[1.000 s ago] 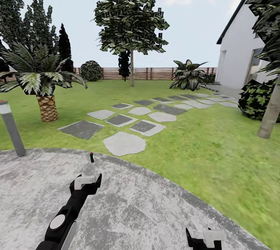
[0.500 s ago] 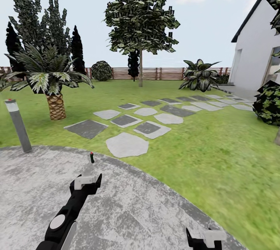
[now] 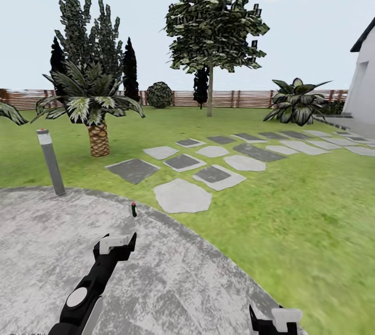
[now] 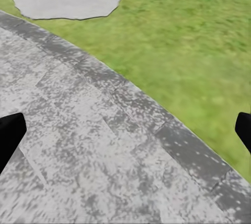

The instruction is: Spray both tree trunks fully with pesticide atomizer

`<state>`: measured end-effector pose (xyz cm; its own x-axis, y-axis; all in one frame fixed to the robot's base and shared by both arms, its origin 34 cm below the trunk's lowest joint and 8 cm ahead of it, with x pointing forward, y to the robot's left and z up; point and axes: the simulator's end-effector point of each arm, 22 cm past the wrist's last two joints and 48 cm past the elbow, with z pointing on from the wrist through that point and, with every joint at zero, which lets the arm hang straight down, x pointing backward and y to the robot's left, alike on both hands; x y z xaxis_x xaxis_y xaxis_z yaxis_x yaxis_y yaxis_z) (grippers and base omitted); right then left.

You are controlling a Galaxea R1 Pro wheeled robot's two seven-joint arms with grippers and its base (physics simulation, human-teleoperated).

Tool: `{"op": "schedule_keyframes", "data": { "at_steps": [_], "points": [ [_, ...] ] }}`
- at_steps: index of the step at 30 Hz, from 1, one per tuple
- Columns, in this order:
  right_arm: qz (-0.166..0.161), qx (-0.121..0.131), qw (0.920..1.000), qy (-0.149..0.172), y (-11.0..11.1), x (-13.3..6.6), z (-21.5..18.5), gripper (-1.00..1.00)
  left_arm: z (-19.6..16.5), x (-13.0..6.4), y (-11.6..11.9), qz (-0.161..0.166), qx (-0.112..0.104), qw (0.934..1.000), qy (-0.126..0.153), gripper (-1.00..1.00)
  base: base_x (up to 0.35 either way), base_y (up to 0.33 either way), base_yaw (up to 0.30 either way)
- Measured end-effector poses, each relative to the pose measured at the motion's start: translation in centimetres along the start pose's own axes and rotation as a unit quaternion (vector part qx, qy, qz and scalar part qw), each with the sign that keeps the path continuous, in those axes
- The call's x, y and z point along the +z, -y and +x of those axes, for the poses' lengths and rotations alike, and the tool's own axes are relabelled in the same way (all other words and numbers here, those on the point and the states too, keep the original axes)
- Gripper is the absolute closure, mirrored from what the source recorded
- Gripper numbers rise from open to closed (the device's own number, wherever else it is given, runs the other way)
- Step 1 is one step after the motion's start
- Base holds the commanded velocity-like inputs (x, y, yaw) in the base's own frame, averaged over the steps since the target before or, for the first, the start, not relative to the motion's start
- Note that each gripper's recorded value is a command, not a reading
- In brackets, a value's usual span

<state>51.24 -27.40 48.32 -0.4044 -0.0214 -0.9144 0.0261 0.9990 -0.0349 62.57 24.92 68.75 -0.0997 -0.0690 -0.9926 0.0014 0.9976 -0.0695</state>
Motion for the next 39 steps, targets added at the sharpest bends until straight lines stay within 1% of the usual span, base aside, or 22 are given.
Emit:
{"op": "schedule_keyframes", "data": {
  "at_steps": [39],
  "points": [
    [0.000, 0.000, 1.0000, 0.000, -0.03, 0.00, -0.01, -1.00, -0.01, 0.00, 0.00, 0.000, -0.001, 1.0000, 0.000, -1.00, 0.162, -0.285, 0.277]
  ]
}}
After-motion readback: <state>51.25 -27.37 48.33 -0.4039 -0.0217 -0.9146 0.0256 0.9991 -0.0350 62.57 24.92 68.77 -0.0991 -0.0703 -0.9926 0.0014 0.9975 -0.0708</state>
